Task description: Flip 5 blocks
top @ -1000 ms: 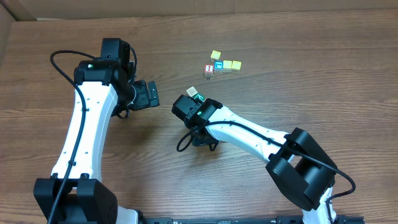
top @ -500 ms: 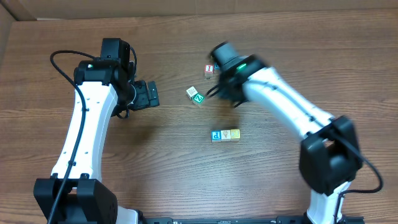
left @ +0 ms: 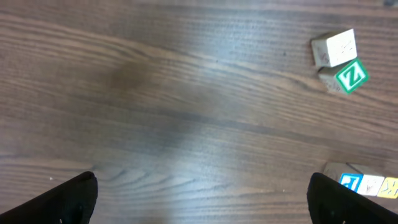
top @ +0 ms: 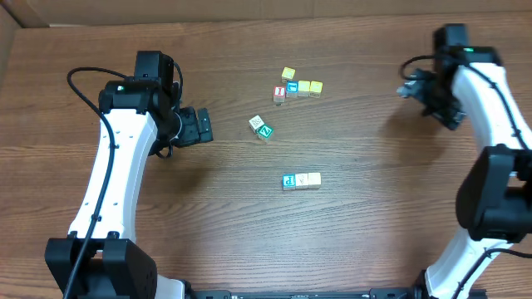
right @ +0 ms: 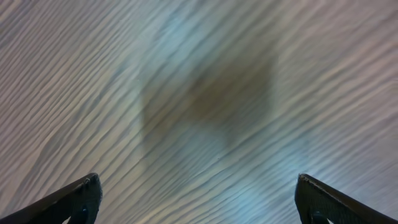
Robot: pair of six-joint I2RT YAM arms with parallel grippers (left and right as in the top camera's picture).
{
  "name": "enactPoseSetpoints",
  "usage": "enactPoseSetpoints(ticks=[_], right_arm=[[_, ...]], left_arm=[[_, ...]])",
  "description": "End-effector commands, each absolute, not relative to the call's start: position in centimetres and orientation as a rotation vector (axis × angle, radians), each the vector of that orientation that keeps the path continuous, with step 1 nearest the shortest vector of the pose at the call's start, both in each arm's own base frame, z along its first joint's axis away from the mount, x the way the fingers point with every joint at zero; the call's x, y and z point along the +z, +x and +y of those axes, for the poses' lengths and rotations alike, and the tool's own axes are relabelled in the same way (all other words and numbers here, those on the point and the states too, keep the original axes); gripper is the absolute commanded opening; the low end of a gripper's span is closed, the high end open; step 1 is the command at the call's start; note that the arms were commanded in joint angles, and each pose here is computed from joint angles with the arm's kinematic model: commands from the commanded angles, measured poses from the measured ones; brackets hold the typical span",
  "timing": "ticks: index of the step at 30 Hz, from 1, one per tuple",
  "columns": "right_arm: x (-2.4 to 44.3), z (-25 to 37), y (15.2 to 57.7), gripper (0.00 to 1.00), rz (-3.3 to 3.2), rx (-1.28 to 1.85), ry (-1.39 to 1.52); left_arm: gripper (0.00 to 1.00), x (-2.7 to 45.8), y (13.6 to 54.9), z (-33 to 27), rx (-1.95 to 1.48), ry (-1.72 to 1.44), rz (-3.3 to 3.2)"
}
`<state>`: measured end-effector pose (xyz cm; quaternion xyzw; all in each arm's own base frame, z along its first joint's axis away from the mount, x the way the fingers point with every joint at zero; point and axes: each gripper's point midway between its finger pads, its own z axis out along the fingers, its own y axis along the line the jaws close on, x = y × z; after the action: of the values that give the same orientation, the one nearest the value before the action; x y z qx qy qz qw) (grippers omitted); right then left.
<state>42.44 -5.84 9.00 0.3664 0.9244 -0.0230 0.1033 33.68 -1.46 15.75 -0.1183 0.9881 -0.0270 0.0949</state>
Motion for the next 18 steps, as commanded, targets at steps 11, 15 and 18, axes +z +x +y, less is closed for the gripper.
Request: enactPoseSetpoints(ticks=[11, 15, 18], right_arm=[[10.7, -12.4, 41.7, 1.0, 2.596, -0.088, 1.255], [10.7, -12.4, 41.7, 1.0, 2.596, -0.087, 1.254], [10.7, -12.4, 41.7, 1.0, 2.597, -0.087, 1.254]], left_arm=[[0.66, 18.8, 37.8, -9.1, -0.676, -0.423, 2.742], [0.67, 18.0, 37.5, -10.5, -0.513, -0.571, 2.748], [0.62, 18.3, 37.9, -12.7, -0.459, -0.563, 2.705]])
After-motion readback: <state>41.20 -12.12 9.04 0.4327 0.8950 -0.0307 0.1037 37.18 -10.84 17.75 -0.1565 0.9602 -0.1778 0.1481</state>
